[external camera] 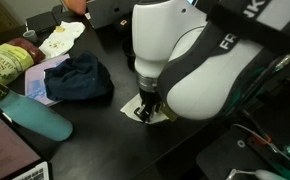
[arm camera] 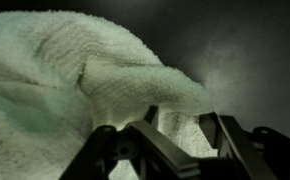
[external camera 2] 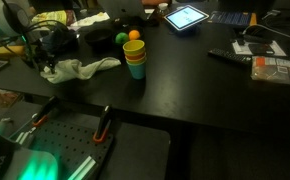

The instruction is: Remove the red object from the bowl then place it on the white towel then wrap it in the towel and place the wrapped towel back in the black bowl

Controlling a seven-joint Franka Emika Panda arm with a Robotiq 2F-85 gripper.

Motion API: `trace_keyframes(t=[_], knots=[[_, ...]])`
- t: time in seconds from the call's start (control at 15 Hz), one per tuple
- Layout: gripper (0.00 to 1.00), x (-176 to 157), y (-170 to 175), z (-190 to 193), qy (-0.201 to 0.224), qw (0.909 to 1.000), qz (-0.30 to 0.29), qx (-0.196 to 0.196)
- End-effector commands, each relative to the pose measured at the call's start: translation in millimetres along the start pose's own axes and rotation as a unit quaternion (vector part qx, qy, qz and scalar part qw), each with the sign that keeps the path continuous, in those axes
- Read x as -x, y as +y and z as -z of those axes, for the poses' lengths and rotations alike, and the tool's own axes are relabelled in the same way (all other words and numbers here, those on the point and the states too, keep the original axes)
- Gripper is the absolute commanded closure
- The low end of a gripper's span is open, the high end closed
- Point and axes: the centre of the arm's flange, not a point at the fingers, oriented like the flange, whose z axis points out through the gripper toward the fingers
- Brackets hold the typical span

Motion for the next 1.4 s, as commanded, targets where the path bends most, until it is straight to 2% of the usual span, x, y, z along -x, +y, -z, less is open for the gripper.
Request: trace_keyframes(t=[0.0,0.13,0.33,0.67,0.93,1.33], knots=[[0.80,-5.5,8.2,5.4,0.012,0.9999,-0.006,-0.001],[0.94,-14.3,11.4,15.7,0.021,0.9997,-0.010,0.001],[1.00,-31.9,20.1,33.0,0.043,0.9989,-0.014,0.010],[0.95,-61.7,43.6,68.4,0.064,0.9965,-0.029,0.046],[0.96,-68.1,61.4,96.5,0.050,0.9938,-0.017,0.098],[0.96,-71.0,93.2,146.7,0.046,0.9805,-0.007,0.191]])
